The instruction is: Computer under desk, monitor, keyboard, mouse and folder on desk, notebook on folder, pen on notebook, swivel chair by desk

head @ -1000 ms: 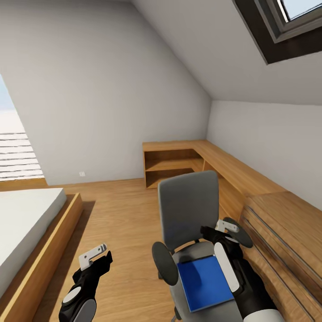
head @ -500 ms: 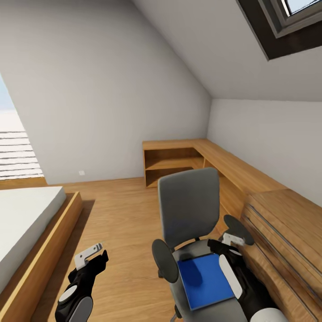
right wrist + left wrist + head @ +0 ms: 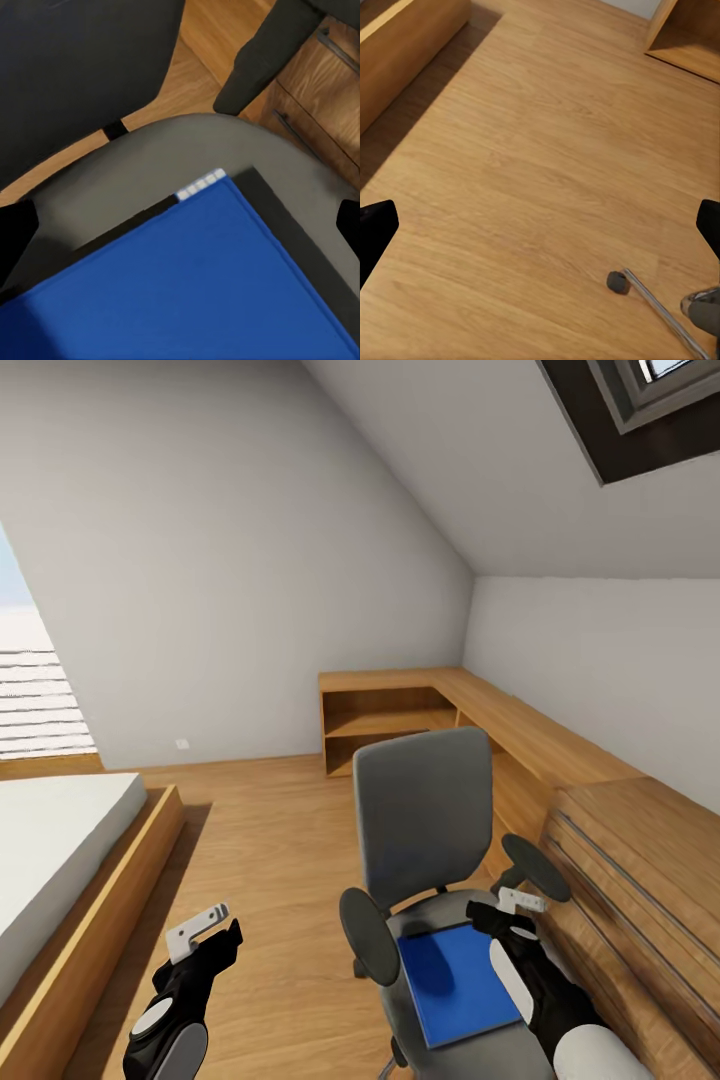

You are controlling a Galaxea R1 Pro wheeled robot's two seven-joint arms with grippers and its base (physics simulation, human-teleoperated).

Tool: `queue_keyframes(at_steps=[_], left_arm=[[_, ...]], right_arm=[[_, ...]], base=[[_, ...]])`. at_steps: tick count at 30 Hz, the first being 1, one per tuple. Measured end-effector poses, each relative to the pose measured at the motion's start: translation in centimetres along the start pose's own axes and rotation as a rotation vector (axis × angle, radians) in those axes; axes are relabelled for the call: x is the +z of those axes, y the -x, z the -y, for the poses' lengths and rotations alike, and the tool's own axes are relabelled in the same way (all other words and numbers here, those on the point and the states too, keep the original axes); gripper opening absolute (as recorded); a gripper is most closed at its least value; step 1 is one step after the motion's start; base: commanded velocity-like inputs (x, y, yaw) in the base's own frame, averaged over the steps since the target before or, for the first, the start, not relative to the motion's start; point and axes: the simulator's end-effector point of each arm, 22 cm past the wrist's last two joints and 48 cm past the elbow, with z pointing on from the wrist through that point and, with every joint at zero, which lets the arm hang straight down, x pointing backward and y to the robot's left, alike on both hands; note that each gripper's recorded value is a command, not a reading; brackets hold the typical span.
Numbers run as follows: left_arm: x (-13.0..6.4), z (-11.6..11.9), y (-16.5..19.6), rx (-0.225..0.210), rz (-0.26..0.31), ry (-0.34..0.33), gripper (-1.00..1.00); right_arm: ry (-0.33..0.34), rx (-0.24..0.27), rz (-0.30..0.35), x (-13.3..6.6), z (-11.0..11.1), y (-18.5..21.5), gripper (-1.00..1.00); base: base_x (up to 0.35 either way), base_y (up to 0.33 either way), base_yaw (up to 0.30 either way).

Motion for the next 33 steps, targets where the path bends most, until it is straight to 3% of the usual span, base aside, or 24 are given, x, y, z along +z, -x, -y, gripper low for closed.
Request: queue_keyframes(at_steps=[4, 15, 33], left_arm=[[0.3, -0.1, -0.6, 0.001, 0.000, -0.001, 1.00], [1.3, -0.5, -2.3, 0.000, -0.001, -0.002, 1.00], [2.8, -1.2, -5.1, -0.001, -0.001, -0.003, 1.00]], right_arm=[[0.060, -0.004, 0.049, 1.6, -0.7, 0.2, 1.00], [0.103, -0.004, 0.111, 3.1, -0.3, -1.4, 1.00], [0.082, -0.003, 0.152, 5.4, 2.3, -4.0, 1.00]], base=[[0.000, 0.000, 0.000], [0.000, 0.000, 0.000], [0.000, 0.000, 0.000]])
